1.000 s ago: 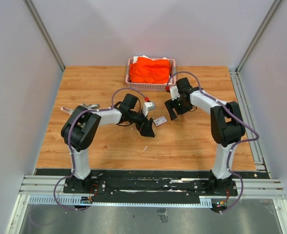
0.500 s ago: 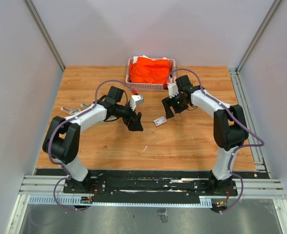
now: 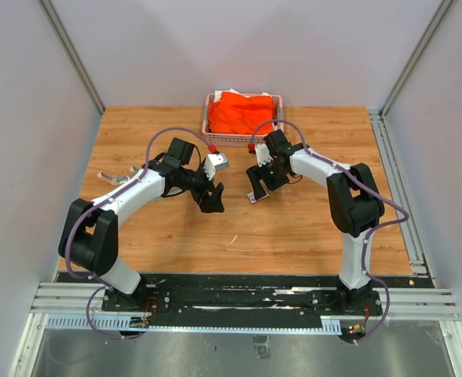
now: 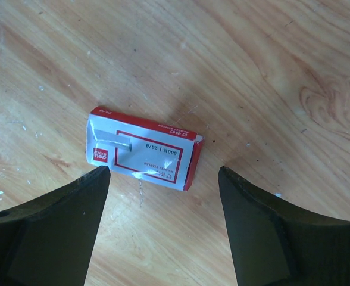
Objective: Unload the staples from the stapler
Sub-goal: Close the staple box at the center of the board, then move the staple box to the center of the board.
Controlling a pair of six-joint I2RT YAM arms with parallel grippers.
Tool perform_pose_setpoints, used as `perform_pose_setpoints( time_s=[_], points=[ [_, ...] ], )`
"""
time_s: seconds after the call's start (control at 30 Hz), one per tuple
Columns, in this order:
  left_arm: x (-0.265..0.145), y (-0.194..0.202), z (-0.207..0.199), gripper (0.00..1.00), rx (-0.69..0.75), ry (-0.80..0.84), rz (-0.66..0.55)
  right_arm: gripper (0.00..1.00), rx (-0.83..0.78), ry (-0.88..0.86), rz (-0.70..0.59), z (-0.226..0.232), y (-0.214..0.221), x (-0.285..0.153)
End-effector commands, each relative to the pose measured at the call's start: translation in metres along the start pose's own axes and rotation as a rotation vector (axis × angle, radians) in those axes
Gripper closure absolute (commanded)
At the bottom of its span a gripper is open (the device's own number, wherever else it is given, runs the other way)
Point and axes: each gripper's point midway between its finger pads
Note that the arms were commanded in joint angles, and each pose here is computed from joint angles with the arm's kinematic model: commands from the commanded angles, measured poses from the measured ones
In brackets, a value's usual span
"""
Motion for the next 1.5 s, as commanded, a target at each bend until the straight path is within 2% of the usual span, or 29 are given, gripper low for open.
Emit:
perform_pose_setpoints(
  time_s=[0.0, 0.8, 1.07, 1.47],
  points=[
    [-0.009, -0.014, 0.002, 0.02, 0.032, -0.025, -0.034, 0.24, 0.050, 0.023, -0.001, 0.000, -0.007, 0.008],
    [-0.006, -0.010, 0.008, 0.02, 0.021, -0.059, -0.049, 0.24, 0.076, 0.007, -0.011, 0.031, -0.009, 0.017],
    [-0.004, -0.009, 0.020, 0.02, -0.006, -0.129, -0.064, 0.24, 0.045, 0.076, 0.002, 0.030, -0.008, 0.016],
    [0.001, -0.002, 0.043, 0.02, -0.070, -0.235, -0.067, 0.24, 0.002, 0.089, 0.040, 0.039, 0.001, 0.027]
  ],
)
Point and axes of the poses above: each gripper's point midway between its finger pads, its own x axis out along the fingers, its own z axis along the line the jaws close on, y = z × x, and after that the axes turned 6 degrees about -x, right-handed
